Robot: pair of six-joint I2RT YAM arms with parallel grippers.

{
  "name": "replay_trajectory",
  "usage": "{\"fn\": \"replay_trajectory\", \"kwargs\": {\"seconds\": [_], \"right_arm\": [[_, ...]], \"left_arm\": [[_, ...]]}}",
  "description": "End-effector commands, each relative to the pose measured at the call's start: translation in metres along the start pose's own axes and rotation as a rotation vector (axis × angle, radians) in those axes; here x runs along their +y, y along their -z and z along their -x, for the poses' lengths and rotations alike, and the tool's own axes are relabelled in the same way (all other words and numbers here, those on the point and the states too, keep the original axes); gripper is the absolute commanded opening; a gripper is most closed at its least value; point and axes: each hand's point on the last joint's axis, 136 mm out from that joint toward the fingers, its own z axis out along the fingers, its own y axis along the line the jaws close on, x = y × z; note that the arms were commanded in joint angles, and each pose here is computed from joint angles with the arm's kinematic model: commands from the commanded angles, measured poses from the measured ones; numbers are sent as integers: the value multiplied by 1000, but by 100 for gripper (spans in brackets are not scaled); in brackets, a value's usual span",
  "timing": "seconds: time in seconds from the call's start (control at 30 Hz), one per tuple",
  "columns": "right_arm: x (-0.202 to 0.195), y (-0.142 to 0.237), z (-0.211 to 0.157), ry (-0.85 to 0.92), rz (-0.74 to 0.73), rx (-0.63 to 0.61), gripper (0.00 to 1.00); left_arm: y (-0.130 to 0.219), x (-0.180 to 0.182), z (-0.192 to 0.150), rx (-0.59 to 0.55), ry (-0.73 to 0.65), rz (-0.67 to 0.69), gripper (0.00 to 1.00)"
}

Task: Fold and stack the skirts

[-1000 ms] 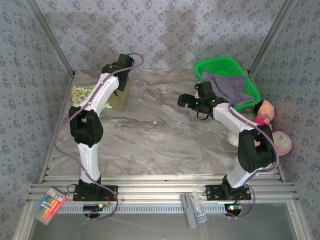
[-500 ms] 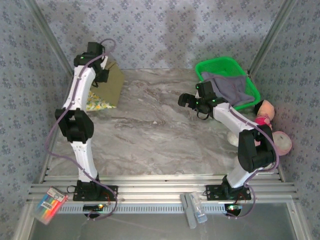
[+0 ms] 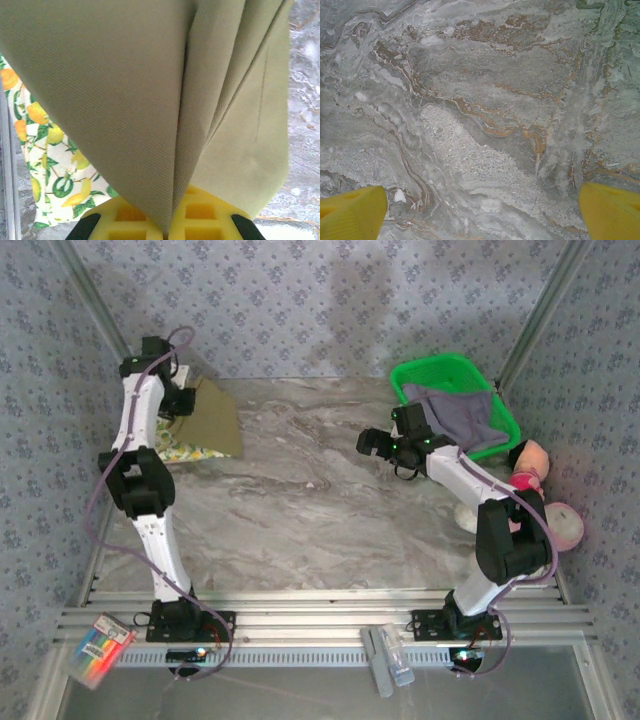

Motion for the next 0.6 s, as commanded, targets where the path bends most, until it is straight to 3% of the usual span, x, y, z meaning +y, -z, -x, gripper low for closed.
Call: {"fn": "replay_trajectory", "kwargs": {"seconds": [0.0,0.23,0.57], "right_arm": [[-1,6,5,6,-15,-3,100],[-2,11,6,3,-25,-10,100],[-5,22,11,6,-48,-37,100]], "left_arm": [[11,6,5,-26,12,-67,0],[2,18,-2,-9,31,-178,0],[-23,53,-2,0,87,-137,0]]}}
